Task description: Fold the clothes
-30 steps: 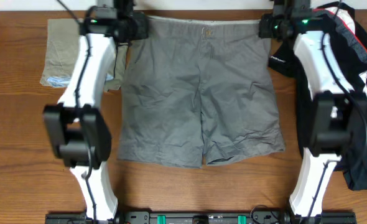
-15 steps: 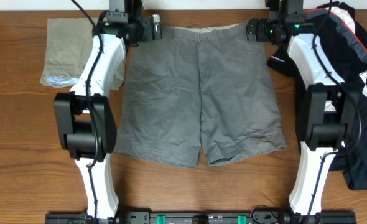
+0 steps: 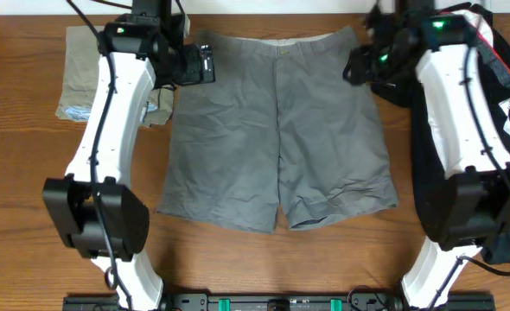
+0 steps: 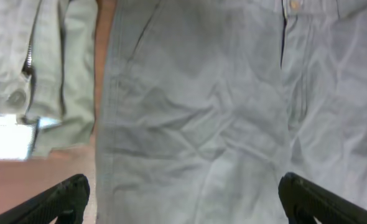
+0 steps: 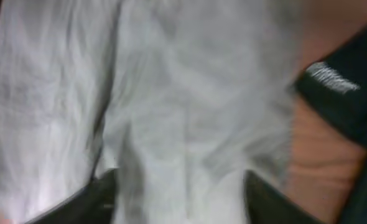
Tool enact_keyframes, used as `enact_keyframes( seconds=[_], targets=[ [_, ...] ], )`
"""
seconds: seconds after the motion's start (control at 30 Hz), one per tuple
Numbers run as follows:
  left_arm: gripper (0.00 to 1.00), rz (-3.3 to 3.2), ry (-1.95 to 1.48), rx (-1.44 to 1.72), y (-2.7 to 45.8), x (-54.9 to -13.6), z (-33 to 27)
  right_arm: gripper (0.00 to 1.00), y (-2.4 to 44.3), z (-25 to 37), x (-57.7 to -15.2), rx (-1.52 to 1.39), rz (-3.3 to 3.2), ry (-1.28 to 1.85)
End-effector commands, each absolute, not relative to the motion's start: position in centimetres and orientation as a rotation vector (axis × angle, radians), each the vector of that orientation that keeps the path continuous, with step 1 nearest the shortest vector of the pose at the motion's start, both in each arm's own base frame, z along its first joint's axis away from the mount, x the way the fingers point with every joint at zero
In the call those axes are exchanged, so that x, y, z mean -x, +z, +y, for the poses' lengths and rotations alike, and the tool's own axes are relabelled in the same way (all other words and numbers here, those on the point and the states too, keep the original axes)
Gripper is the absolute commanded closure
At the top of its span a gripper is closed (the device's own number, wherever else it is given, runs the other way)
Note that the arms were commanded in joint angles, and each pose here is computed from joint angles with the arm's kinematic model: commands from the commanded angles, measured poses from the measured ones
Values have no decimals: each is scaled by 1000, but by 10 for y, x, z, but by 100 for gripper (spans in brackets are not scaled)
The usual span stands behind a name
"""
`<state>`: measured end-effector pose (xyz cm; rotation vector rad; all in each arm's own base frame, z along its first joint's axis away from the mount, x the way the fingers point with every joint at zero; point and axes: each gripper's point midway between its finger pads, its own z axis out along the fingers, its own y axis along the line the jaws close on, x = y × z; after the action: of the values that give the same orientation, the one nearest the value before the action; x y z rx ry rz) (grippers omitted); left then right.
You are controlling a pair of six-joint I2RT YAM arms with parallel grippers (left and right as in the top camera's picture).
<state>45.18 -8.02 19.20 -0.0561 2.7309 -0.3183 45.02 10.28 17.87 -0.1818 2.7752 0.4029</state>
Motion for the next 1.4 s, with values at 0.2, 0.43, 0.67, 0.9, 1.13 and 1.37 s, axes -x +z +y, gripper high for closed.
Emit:
enact_keyframes(
  seconds=[0.2, 0.43, 0.67, 0.9, 1.13, 1.37],
  targets=[
    [2, 2659, -297, 23, 236, -434, -74, 99, 76, 142, -392, 182, 3029, 399],
    [2, 2659, -299, 22, 236, -434, -74, 99, 30, 138, -374, 154, 3065, 398],
    [2, 2671, -298, 24, 234, -432, -74, 99, -1, 123, -370, 77, 3047, 324],
    [2, 2671, -298, 24, 234, -432, -74, 99, -21, 90, -366, -38, 3053, 255],
    [2, 2670, -298, 23, 234, -432, -74, 99, -26, 47, -376, -188, 3019, 198],
    [2, 2653, -299, 21, 236, -436, -74, 99, -29, -7, -417, -319, 2855, 96]
  ],
)
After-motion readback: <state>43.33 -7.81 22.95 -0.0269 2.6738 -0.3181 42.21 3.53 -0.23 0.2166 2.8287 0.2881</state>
